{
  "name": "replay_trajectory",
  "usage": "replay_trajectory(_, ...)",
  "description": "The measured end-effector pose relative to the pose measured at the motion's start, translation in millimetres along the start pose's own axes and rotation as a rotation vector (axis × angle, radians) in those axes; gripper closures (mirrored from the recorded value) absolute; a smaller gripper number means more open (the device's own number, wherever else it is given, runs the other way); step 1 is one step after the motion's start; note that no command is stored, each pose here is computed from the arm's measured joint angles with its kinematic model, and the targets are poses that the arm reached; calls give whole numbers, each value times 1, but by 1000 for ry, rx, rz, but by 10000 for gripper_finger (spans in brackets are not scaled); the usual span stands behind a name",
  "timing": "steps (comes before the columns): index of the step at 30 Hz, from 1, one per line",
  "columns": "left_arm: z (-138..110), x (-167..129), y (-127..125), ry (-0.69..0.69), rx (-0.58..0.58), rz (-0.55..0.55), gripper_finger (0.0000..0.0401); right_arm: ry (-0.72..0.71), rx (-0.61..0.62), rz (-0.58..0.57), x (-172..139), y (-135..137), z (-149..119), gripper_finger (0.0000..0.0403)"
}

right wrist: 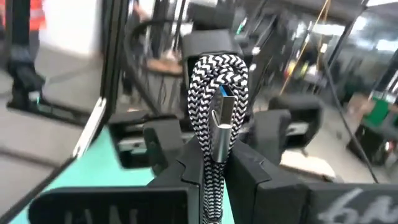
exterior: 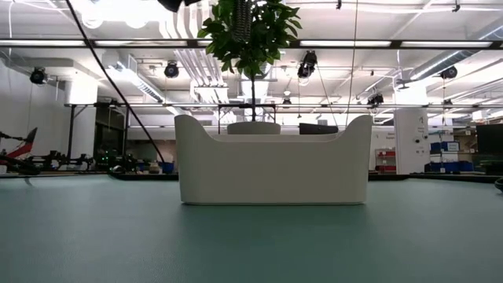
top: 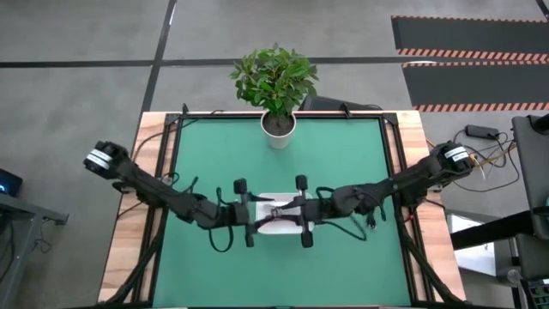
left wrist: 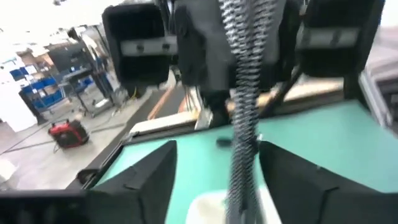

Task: Pick and place USB-C Cables
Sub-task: Put the white striped charger cable into the white bin

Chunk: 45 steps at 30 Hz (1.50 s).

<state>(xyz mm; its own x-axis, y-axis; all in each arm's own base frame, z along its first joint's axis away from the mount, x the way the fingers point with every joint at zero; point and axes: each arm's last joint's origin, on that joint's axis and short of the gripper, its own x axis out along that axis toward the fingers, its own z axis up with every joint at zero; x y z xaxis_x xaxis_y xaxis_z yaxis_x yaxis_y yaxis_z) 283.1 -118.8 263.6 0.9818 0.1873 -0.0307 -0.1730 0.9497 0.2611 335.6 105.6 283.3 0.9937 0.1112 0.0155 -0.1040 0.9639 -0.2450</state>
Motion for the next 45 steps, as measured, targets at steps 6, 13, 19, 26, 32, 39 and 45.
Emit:
replay_trajectory(6,4,-26,18,161,78,-43,146,313,22,-4,10,-12,37,374)
replay_trajectory(13,3,-51,38,240,28,-38,143,660,121,-18,22,-32,63,374)
replay_trajectory(19,-5,-66,48,241,12,-28,143,874,174,18,49,-39,52,374)
replay_trajectory(26,-4,-81,62,195,-69,31,143,1087,160,46,79,-38,23,374)
replay_trajectory(32,-3,-91,70,165,-150,42,143,1195,158,62,93,-34,-6,374)
replay_trajectory(39,-4,-90,69,171,-156,41,143,1251,178,84,103,-32,-30,374)
replay_trajectory(45,-4,-89,68,174,-152,40,143,1278,176,86,107,-30,-43,374)
